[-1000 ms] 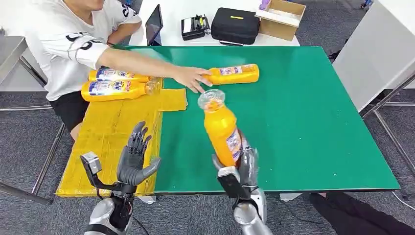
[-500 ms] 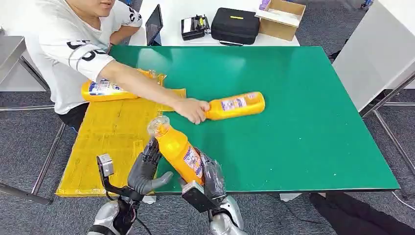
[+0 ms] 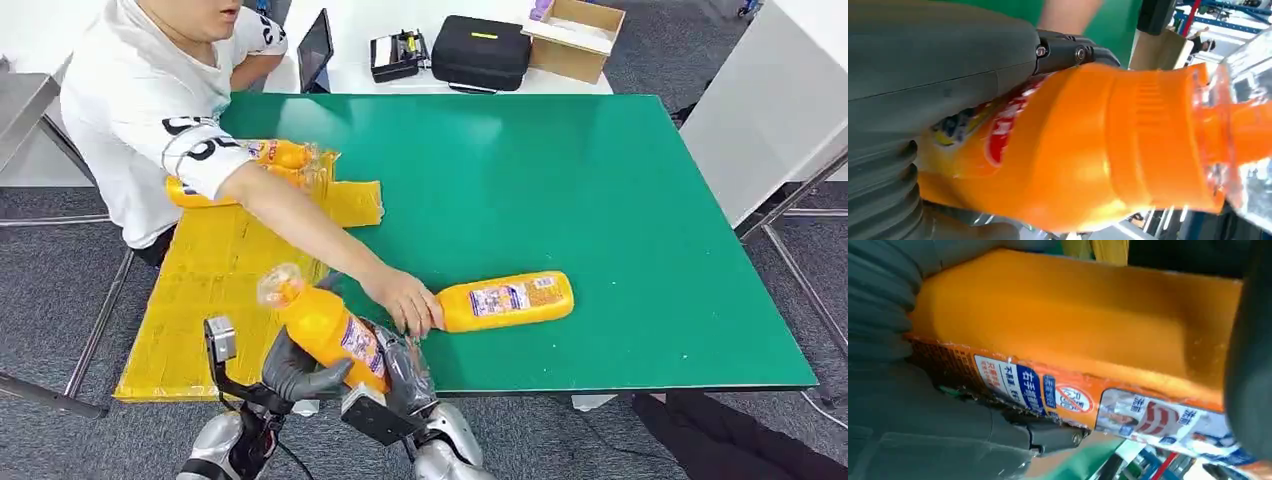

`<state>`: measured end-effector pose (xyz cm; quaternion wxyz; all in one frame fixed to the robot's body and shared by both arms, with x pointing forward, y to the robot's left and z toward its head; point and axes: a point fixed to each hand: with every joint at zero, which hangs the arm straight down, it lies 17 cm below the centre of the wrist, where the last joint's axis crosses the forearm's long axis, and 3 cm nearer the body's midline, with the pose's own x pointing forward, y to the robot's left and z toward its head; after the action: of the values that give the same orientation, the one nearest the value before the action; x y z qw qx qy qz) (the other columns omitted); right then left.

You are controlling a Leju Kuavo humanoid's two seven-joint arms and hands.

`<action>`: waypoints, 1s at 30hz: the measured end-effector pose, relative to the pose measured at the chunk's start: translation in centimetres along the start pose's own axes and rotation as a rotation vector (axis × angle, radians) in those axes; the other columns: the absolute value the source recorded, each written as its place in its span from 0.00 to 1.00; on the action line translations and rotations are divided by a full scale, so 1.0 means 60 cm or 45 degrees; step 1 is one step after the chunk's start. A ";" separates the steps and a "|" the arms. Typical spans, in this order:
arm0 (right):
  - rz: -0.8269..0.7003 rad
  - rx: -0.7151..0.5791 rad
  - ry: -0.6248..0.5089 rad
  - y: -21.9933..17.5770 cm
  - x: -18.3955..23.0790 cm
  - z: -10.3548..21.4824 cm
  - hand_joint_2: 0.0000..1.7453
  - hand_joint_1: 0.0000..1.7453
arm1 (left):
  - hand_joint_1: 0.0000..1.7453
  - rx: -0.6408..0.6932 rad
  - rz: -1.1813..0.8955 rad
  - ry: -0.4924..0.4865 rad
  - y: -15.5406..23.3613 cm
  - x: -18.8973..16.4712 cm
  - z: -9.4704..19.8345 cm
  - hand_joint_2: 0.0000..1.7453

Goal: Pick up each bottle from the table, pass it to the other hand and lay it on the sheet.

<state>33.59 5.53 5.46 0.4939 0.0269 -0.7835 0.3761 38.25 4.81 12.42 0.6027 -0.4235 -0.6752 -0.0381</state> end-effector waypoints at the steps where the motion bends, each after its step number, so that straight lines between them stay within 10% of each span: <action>1: 0.004 0.018 -0.001 0.007 0.000 0.001 1.00 0.93 | 0.00 0.003 0.001 0.002 0.002 0.000 0.000 1.00; 10: 0.030 0.130 -0.027 0.043 0.007 -0.001 1.00 0.96 | 0.00 0.020 0.029 0.011 0.015 -0.004 0.004 1.00; 11: 0.031 0.139 -0.027 0.046 0.008 -0.002 1.00 0.94 | 0.32 0.019 0.034 0.010 0.015 -0.003 0.005 1.00; 12: 0.036 0.147 -0.028 0.048 0.008 -0.003 1.00 0.91 | 1.00 0.021 0.043 0.004 0.016 -0.002 0.005 1.00; 30: 0.054 0.171 -0.023 0.058 0.007 -0.006 1.00 0.85 | 1.00 0.030 0.074 -0.024 0.016 0.002 0.014 1.00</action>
<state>32.19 8.35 3.95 0.4757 0.0467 -0.7615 0.4379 38.20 5.93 11.88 0.6022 -0.4364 -0.6685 -0.0087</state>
